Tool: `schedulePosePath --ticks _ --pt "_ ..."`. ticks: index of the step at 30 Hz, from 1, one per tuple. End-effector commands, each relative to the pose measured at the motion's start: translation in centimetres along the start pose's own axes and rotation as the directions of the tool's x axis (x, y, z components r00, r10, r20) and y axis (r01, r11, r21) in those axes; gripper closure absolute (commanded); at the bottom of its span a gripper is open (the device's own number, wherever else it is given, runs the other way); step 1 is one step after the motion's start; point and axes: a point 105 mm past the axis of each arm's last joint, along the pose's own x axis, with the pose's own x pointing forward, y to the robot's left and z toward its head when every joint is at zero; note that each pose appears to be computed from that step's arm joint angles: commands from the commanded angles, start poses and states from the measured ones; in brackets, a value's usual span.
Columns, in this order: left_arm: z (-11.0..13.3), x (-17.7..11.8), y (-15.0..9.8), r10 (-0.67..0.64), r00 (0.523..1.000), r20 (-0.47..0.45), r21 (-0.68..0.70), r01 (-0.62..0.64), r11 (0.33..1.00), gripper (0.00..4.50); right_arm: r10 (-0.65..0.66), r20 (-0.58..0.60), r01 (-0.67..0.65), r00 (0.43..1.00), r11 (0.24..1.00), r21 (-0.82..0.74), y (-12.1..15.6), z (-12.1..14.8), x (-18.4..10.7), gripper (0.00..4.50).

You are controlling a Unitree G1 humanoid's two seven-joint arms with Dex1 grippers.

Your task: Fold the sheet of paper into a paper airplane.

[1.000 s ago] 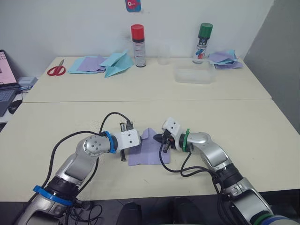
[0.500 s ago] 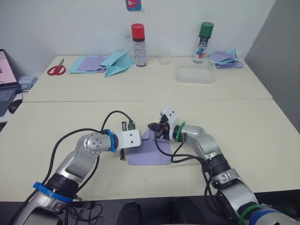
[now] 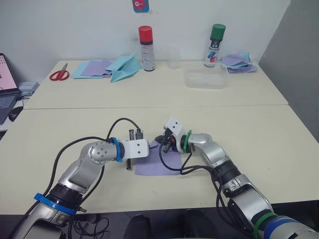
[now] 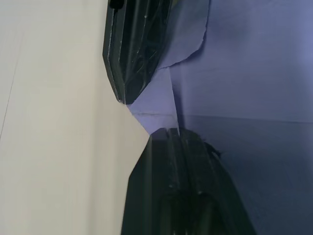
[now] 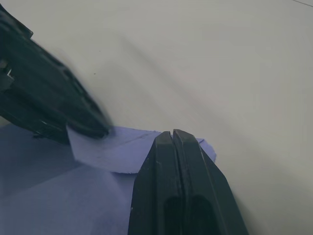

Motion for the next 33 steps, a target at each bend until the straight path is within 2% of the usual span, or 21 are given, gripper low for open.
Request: schedulePosePath --ticks 1,4,6,8,9,11,12,16,20,23,27,31,33 --pt "0.0 -1.3 -1.8 -0.083 0.996 0.013 -0.067 0.084 0.994 2.87 -0.011 -0.057 0.011 0.998 1.0 0.006 -0.1 -1.3 0.2 4.5" --pt "0.4 -3.7 -2.7 -0.122 0.992 0.029 -0.169 0.126 0.978 2.0 0.006 -0.062 -0.006 0.998 1.0 0.007 0.2 -1.5 0.2 4.5" --pt "0.5 -5.2 -1.1 -0.025 0.998 0.066 -0.318 0.044 0.947 1.43 0.011 -0.061 -0.011 0.998 1.0 0.007 0.3 -1.5 0.2 4.5" --pt "0.6 -6.1 0.9 0.119 0.987 0.109 -0.477 -0.053 0.877 1.43 0.016 -0.059 -0.016 0.998 1.0 0.007 0.3 -1.4 0.1 4.5" --pt "0.6 -6.2 2.3 0.227 0.965 0.134 -0.564 -0.114 0.818 1.43 0.02 -0.059 -0.02 0.998 1.0 0.006 0.4 -1.4 0.1 4.5" --pt "0.7 -5.8 3.7 0.368 0.915 0.167 -0.702 -0.152 0.696 1.85 0.028 -0.06 -0.028 0.998 1.0 0.001 0.5 -1.3 0.1 4.5" --pt "0.9 -5.3 3.8 0.393 0.902 0.176 -0.733 -0.146 0.664 2.04 0.03 -0.061 -0.03 0.998 1.0 0.0 0.6 -1.3 0.1 4.5" --pt "1.5 -1.7 2.8 0.396 0.9 0.182 -0.788 -0.107 0.606 3.33 0.03 -0.065 -0.03 0.997 1.0 -0.002 0.5 -1.4 0.1 4.5" --pt "0.7 0.9 0.9 0.32 0.938 0.135 -0.797 -0.089 0.598 4.49 0.026 -0.069 -0.026 0.997 1.0 -0.004 0.5 -1.4 0.0 4.5" --pt "0.3 1.7 0.2 0.288 0.949 0.124 -0.799 -0.076 0.596 4.49 0.025 -0.071 -0.025 0.997 1.0 -0.005 0.5 -1.5 -0.1 4.5" --pt "-1.5 2.2 -1.2 0.224 0.974 0.031 -0.798 -0.11 0.592 4.49 0.021 -0.075 -0.022 0.997 1.0 -0.004 0.6 -1.7 -0.3 4.5" --pt "-3.6 0.8 -4.6 0.099 0.993 -0.058 -0.809 -0.105 0.579 4.49 0.023 -0.076 -0.023 0.997 1.0 -0.003 0.8 -1.7 -0.3 4.5" --pt "-4.3 -0.4 -5.4 0.083 0.993 -0.083 -0.813 -0.115 0.571 4.49 0.024 -0.076 -0.024 0.997 1.0 -0.002 0.9 -1.7 -0.3 4.5"
